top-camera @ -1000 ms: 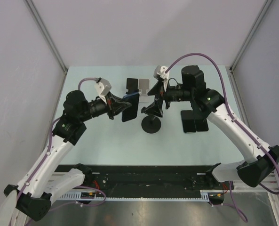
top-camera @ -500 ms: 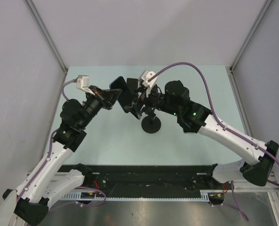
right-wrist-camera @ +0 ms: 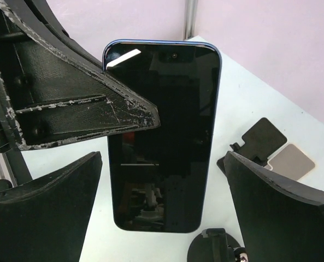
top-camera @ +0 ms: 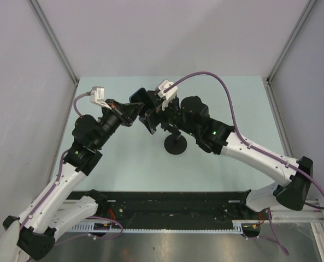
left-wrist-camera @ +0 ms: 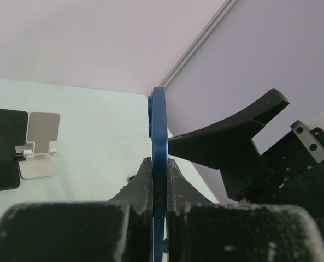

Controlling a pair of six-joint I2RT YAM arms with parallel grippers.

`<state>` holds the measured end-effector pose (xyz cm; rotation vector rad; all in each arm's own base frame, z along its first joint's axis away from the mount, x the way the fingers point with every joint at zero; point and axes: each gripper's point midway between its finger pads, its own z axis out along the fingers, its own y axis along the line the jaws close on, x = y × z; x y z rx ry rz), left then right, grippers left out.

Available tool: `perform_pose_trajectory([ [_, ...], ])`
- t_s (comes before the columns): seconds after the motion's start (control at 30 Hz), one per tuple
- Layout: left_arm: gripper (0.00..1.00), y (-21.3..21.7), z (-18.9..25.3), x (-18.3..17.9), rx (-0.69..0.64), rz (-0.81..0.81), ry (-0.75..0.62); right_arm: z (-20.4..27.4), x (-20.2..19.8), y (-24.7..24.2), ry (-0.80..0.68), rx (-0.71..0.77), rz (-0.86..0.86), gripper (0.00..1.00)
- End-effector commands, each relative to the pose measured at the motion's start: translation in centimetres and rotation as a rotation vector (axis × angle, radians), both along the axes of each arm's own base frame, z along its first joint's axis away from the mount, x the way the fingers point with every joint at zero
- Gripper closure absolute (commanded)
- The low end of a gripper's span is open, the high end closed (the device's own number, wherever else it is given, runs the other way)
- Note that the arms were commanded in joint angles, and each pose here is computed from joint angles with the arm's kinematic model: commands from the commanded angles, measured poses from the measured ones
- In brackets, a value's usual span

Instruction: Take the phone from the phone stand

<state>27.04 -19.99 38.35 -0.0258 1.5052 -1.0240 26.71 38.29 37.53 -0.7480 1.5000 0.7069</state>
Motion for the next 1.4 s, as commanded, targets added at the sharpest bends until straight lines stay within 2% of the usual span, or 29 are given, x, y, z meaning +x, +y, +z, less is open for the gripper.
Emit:
perform_pose_trajectory([
  [0.0, 0.99, -0.2, 3.4, -0.7, -0.095, -0.017, -0.081, 1.6, 0.0, 0.9, -0.004, 0.033, -0.009, 0.00],
  [0.37, 0.99, -0.8, 3.2, -0.7, -0.088, -0.029, -0.080, 0.4, 0.8, 0.9, 0.007, -0.013, -0.096, 0.02],
  [0.47, 1.00, -0.8, 2.8, -0.6, -0.085, -0.026, -0.073, 0.4, 1.0, 0.6, 0.004, -0.023, -0.129, 0.14],
  [0.57, 1.00, -1.0, 2.6, -0.5, -0.083, -0.031, -0.067, 0.3, 1.1, 0.6, -0.006, -0.042, -0.153, 0.36],
  [0.63, 1.00, -1.0, 2.6, -0.5, -0.079, -0.032, -0.070, 0.4, 1.1, 0.5, -0.011, -0.052, -0.160, 0.47],
  [0.67, 1.00, -1.1, 2.5, -0.4, -0.066, -0.030, -0.076, 0.5, 1.1, 0.5, -0.012, -0.052, -0.160, 0.59],
  [0.7, 0.99, -1.0, 2.6, -0.4, -0.060, -0.027, -0.084, 0.3, 1.0, 0.5, -0.011, -0.064, -0.158, 0.64],
  [0.8, 0.90, -0.6, 2.6, -0.3, -0.037, -0.005, -0.104, 0.3, 1.1, 0.1, -0.012, -0.086, -0.169, 0.82],
  [0.97, 0.75, 0.2, 2.9, -0.1, 0.020, 0.043, -0.157, 0.4, 1.7, -1.5, -0.007, -0.107, -0.220, 0.99],
  [1.23, 0.48, 2.3, 2.7, 0.5, 0.127, 0.156, -0.213, -0.9, 4.1, -6.4, 0.118, -0.118, -0.333, 1.00],
  [1.37, 0.39, 4.0, 2.4, 1.0, 0.193, 0.247, -0.229, -1.8, 5.6, -9.8, 0.197, -0.109, -0.409, 1.00],
])
